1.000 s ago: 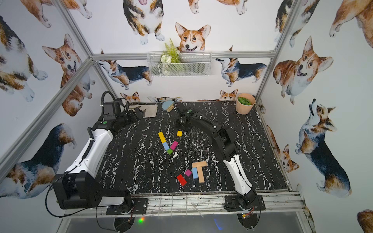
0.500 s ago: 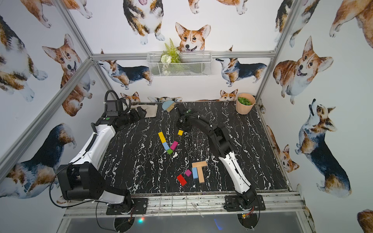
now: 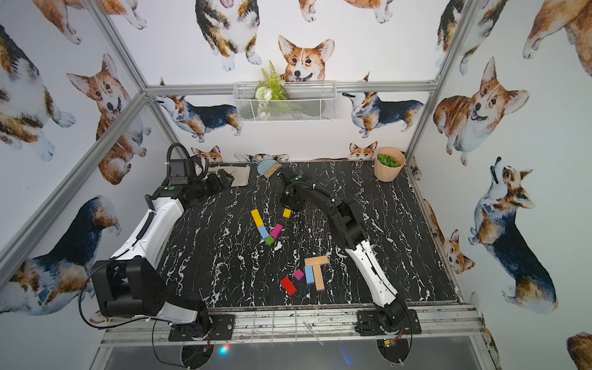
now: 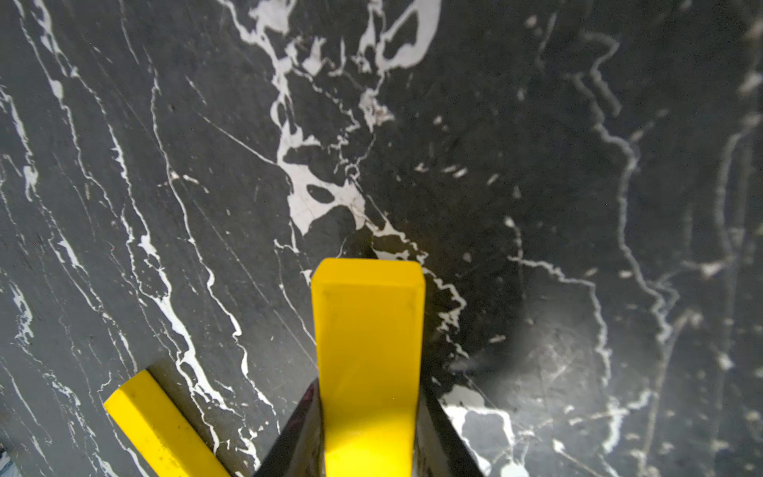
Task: Assemble the letter v with building blocks
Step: Place the building block at the center of the board, then assemble the building block at the center of the board.
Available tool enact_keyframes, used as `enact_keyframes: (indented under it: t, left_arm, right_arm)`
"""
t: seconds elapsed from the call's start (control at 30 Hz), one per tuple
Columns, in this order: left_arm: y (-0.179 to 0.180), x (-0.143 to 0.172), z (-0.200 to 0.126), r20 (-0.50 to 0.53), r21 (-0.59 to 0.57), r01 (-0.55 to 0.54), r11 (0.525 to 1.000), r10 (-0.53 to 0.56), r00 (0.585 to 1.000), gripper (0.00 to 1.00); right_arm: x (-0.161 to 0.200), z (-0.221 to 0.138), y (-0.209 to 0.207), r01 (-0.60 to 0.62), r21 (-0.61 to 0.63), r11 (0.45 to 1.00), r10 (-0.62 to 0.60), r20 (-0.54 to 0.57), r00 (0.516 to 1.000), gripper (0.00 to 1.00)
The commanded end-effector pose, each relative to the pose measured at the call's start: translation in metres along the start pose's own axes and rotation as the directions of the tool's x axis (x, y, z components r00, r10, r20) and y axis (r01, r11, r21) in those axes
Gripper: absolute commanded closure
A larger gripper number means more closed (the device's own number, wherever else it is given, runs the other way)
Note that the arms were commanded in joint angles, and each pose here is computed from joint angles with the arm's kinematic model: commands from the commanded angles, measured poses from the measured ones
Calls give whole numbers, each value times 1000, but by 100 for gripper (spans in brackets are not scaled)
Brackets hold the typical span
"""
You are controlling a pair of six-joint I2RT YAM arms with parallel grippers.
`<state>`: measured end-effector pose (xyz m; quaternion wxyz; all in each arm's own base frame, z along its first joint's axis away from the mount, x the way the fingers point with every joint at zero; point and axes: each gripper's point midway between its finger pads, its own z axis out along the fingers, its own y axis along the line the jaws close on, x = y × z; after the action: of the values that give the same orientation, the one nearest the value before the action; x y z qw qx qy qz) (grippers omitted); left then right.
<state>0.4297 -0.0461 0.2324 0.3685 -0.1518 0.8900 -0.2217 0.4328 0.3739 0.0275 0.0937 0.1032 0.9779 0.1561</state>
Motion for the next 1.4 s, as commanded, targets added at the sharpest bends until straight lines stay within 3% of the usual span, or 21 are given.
enact_keyframes:
  t: [0.0, 0.3, 0.43, 0.53, 0.73, 0.9, 1.1, 1.37]
  left_arm:
    - [-3, -4, -2, 10, 10, -6, 1000, 6, 1000, 0]
    - [-4, -4, -2, 1, 11, -20, 1000, 20, 1000, 0]
    - [-14, -1, 3, -60, 30, -63, 998, 64, 996, 0]
    - [-33, 10, 8, -147, 24, -163, 986, 164, 975, 1]
    - [-77, 45, 28, -309, -46, -448, 893, 414, 856, 2]
    - [-94, 79, 55, -423, -28, -545, 838, 484, 766, 3]
    - [-117, 133, 81, -536, -7, -680, 733, 572, 621, 5]
    - [-110, 174, 115, -628, 0, -687, 726, 535, 565, 7]
  right_arm:
    - [7, 5, -5, -30, 23, 999, 30, -28, 999, 59]
    - [1, -14, 6, -27, -30, 999, 27, 8, 1000, 49]
    - [-10, -45, 16, 21, -87, 996, -14, 77, 997, 44]
    - [-17, -73, 17, 64, -112, 992, -48, 140, 989, 38]
    - [-38, -123, -14, 71, -177, 982, -25, 248, 968, 23]
    - [-45, -145, -72, 5, -212, 977, 58, 291, 955, 18]
    - [-32, -150, -111, -25, -214, 976, 88, 287, 954, 13]
    - [-18, -144, -129, -46, -235, 971, 109, 261, 959, 10]
